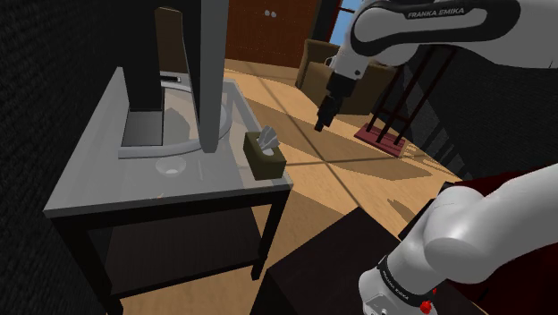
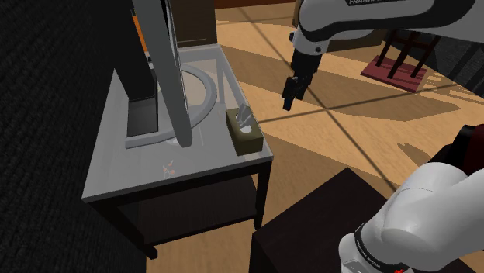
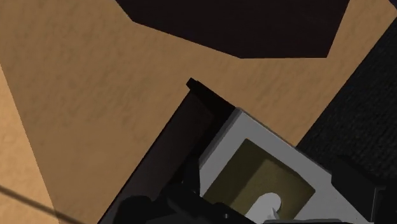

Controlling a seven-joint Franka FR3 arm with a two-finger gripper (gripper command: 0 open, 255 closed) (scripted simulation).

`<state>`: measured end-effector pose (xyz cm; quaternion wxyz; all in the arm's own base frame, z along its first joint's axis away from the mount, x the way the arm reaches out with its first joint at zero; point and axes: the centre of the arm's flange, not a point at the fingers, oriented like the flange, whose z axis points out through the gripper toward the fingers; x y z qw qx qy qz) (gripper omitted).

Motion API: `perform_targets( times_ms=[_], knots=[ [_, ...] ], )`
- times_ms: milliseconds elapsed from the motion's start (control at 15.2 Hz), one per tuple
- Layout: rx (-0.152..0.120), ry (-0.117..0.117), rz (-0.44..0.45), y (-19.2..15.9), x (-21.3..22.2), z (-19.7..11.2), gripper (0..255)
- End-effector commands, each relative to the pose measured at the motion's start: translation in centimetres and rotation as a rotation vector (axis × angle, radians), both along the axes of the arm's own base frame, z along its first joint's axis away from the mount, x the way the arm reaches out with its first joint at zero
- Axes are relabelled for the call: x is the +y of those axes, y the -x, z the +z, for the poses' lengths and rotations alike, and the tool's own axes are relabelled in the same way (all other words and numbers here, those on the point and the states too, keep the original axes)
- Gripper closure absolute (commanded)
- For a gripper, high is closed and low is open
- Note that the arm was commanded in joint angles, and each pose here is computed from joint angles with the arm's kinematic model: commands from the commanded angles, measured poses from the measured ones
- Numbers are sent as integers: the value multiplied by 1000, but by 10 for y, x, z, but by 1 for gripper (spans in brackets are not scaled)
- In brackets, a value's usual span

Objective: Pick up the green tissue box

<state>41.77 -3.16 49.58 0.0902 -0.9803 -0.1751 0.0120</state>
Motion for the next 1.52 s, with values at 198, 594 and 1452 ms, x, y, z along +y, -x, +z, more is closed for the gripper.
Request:
perform_targets(
  times_ms=[198,594,1452],
  knots=[
    [-21,-114,158,-50,22,-33,0],
    [-42,-244,336,-103,59,-65,0],
    [-42,-244,336,-102,59,-105,255]
  ],
)
